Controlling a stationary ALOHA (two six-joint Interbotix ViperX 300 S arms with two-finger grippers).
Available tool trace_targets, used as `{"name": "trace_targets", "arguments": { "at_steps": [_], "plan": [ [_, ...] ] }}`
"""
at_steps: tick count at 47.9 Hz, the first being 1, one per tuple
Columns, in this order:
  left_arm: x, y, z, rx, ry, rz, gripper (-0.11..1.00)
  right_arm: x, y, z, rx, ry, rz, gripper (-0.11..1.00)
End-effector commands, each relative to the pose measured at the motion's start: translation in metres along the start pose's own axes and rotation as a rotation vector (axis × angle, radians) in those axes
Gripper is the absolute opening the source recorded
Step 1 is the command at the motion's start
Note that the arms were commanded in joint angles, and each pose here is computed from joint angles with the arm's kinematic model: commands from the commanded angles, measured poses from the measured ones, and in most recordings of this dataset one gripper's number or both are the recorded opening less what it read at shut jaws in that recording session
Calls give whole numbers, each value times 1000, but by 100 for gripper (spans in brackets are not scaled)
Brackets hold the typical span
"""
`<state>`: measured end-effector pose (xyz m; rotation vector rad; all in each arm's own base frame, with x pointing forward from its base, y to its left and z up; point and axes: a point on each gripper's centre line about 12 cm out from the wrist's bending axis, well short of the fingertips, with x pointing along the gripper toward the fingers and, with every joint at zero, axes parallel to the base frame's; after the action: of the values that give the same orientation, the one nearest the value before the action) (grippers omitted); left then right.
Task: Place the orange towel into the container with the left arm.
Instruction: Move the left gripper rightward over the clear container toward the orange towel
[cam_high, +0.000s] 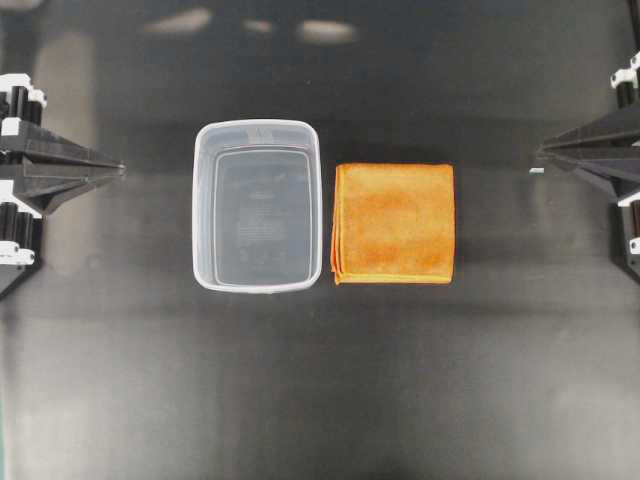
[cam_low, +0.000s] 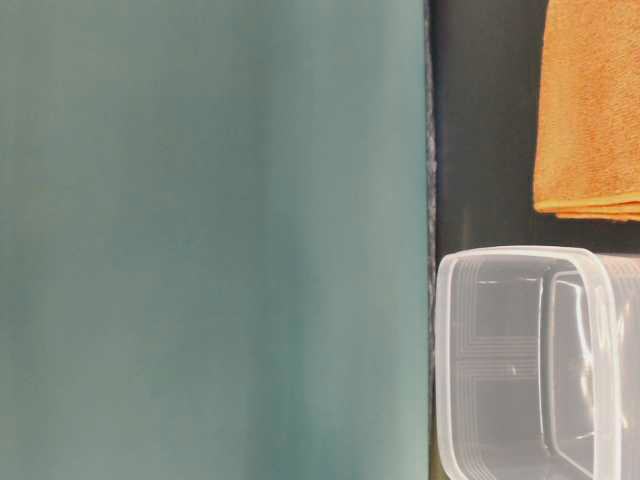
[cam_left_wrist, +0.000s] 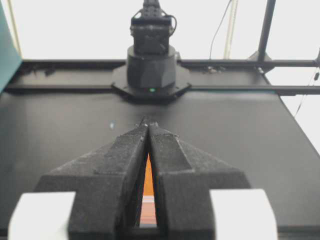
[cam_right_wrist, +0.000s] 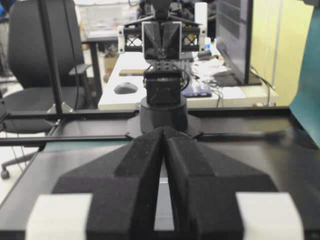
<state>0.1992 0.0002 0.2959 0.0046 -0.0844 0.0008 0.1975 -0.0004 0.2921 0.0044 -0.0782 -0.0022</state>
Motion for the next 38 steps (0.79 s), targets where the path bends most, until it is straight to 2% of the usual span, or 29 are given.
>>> {"name": "trace_targets", "arguments": {
  "at_steps": [1,5,8,27,33,38],
  "plan": [
    [7,0,-2,20,55,-6,6,3,0,5,12,-12,0,1],
    [13,1,-1,11,118,-1,3,2,0,2,20,-6,-2,9],
    [18,1,-1,7,167,-1,1,3,0,2,23,-5,-2,0],
    [60,1,22,24,394,0,1,2,-4,-7,63,58,-22,1],
    [75,1,21,20,460,3,1,2,-6,-7,66,60,-33,13],
    [87,1,16,20,506,4,1,2,-8,-7,68,60,-45,39]
  ]
}}
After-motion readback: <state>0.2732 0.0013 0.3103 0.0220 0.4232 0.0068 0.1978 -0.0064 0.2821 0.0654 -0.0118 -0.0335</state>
